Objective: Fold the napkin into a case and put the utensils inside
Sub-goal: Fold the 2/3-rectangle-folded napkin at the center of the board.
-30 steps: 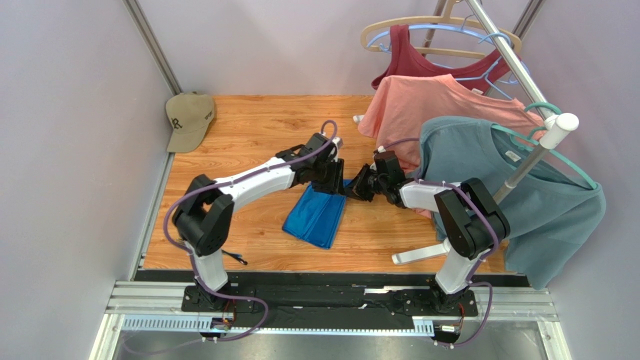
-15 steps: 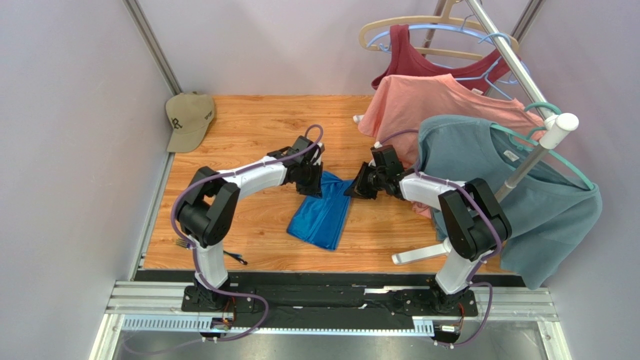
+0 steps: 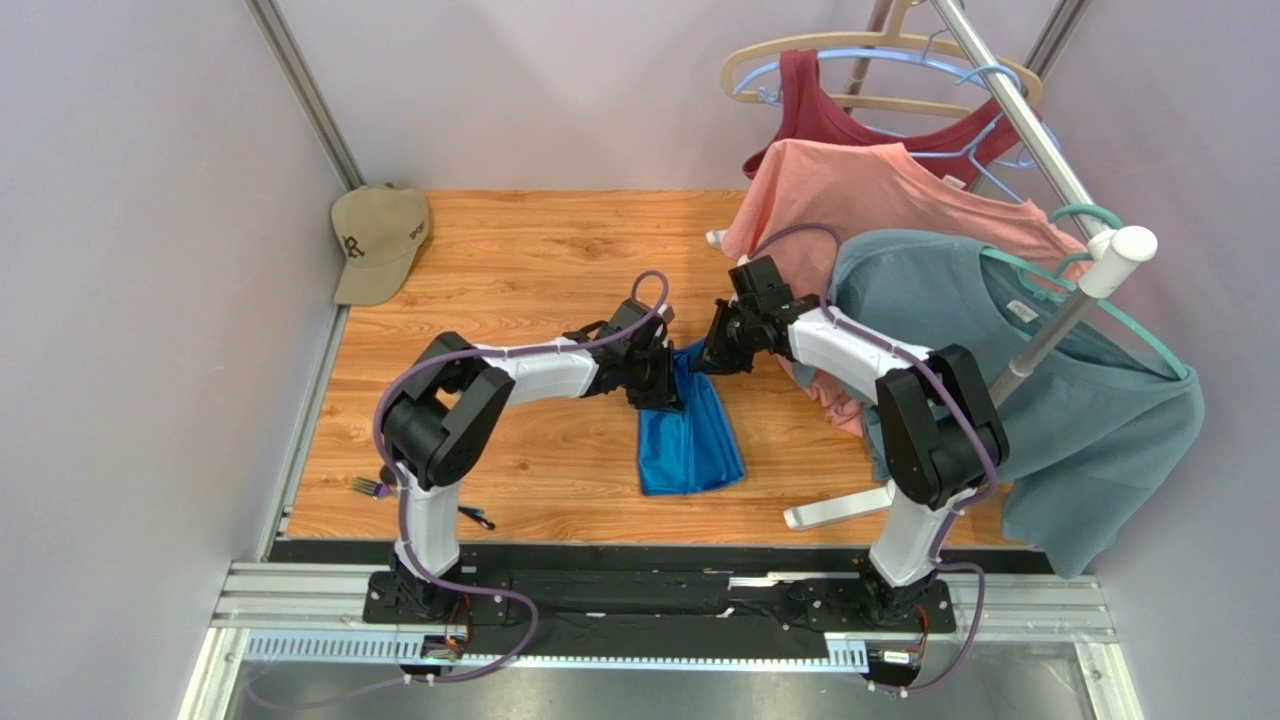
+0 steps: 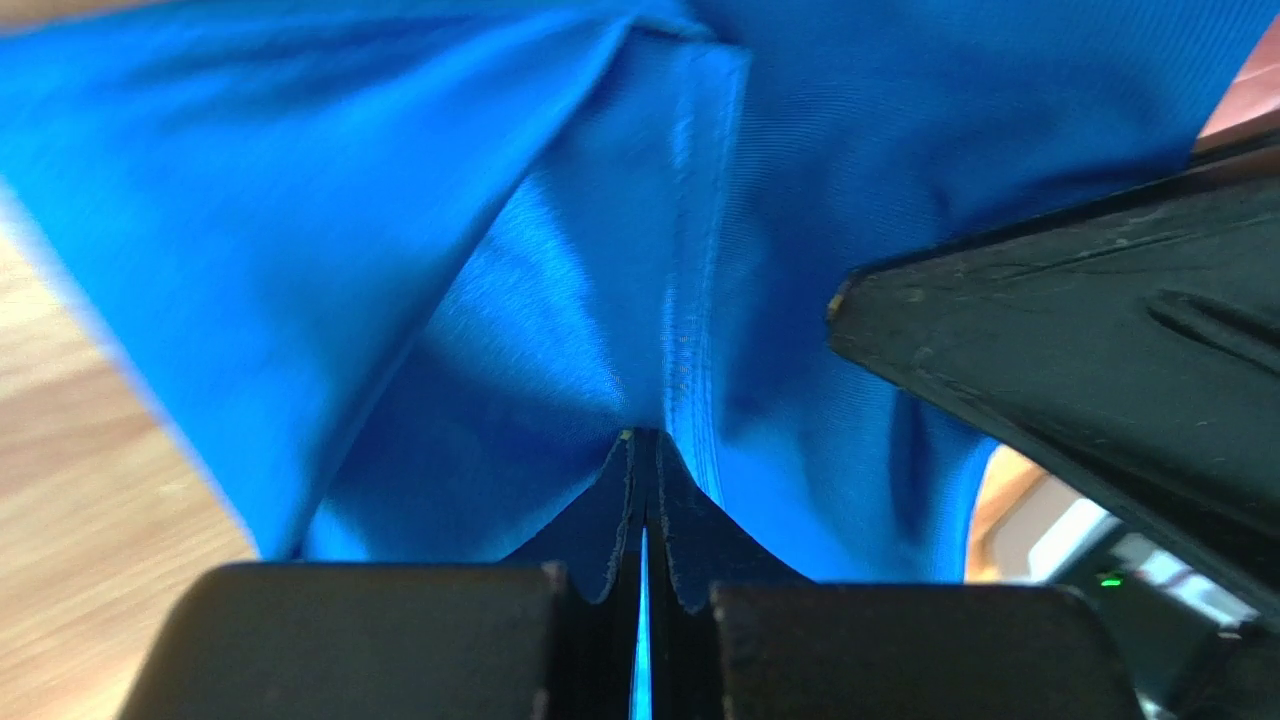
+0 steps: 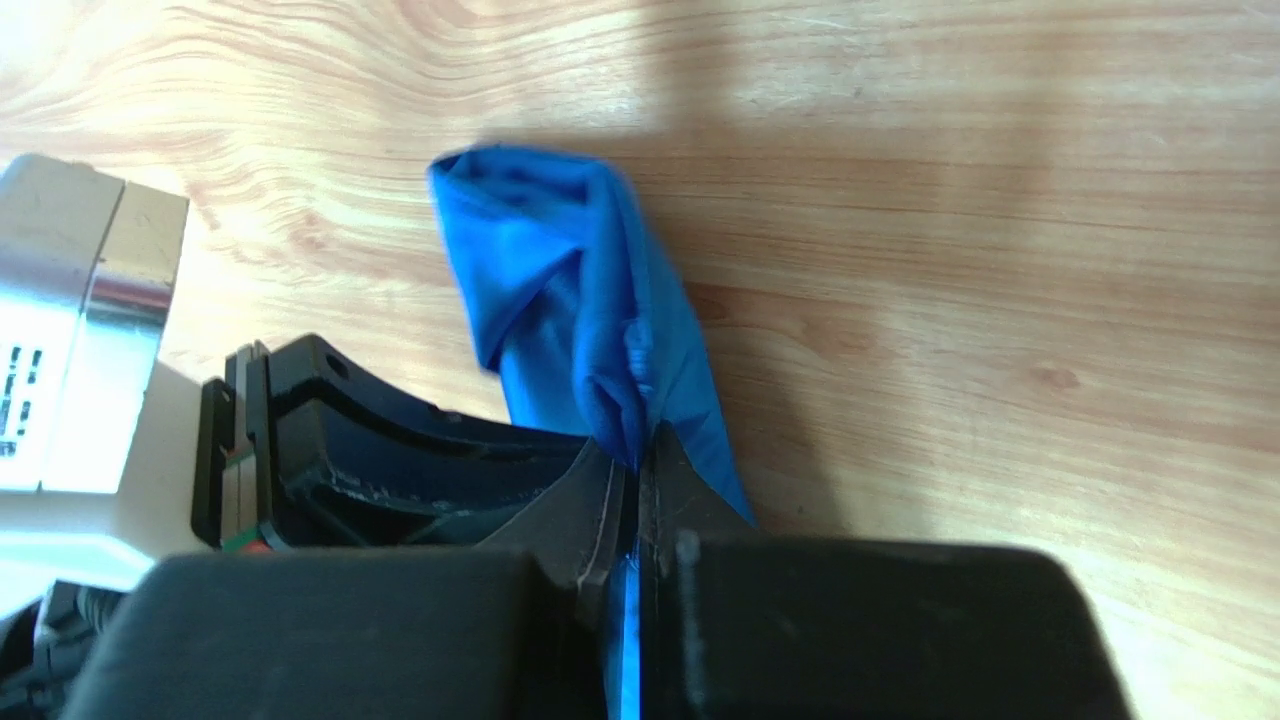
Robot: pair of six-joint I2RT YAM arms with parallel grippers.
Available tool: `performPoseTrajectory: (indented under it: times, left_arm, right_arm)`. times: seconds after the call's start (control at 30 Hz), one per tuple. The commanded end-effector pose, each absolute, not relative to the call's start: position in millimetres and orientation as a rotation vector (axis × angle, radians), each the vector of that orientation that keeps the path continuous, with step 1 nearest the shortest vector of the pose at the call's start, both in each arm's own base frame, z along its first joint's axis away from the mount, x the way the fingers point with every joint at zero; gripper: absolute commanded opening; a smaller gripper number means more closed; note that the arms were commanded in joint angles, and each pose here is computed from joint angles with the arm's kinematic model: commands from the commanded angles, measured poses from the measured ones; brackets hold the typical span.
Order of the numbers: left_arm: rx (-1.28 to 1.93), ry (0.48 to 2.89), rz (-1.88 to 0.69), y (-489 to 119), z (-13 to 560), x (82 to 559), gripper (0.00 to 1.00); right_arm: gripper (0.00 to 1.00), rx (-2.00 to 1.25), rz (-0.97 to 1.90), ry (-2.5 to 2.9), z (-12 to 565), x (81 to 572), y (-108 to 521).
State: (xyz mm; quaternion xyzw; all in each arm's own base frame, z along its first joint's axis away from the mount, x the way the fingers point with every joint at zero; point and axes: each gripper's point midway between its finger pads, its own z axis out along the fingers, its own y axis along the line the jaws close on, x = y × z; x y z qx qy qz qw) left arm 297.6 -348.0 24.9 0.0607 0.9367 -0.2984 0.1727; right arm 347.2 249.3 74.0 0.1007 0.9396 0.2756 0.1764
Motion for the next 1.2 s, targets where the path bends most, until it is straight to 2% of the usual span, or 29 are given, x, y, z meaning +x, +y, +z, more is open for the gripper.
performPoseTrajectory:
  times: [0.0, 0.2, 0.27, 0.4, 0.47, 0.67, 1.0, 1.17]
  left_arm:
    - [0.027, 2.582, -1.013, -372, 36, 307, 0.0]
    - [0.066, 2.55, -1.0, -370, 48, 309, 0.01]
    - [0.091, 2.508, -0.992, -365, 66, 309, 0.06]
    - [0.141, 2.533, -0.801, -324, 72, 296, 0.11]
    - [0.129, 2.527, -0.788, -311, 79, 295, 0.09]
    - [0.14, 2.612, -0.816, -298, 47, 280, 0.02]
    - [0.127, 2.612, -0.845, -310, 21, 290, 0.02]
    - [0.108, 2.603, -0.906, -321, 18, 292, 0.01]
  right_arm:
    - [0.0, 0.25, 0.607, 2.688, 75, 349, 243]
    - [0.0, 0.291, 0.594, 2.689, 73, 347, 247]
    - [0.0, 0.292, 0.585, 2.687, 71, 345, 245]
    - [0.0, 0.246, 0.55, 2.695, 70, 344, 240]
    - [0.0, 0.229, 0.542, 2.695, 71, 344, 240]
    - [0.0, 0.185, 0.539, 2.701, 67, 344, 240]
    - [0.0, 0.215, 0.522, 2.723, 72, 344, 262]
    - [0.0, 0.301, 0.412, 2.765, 65, 334, 271]
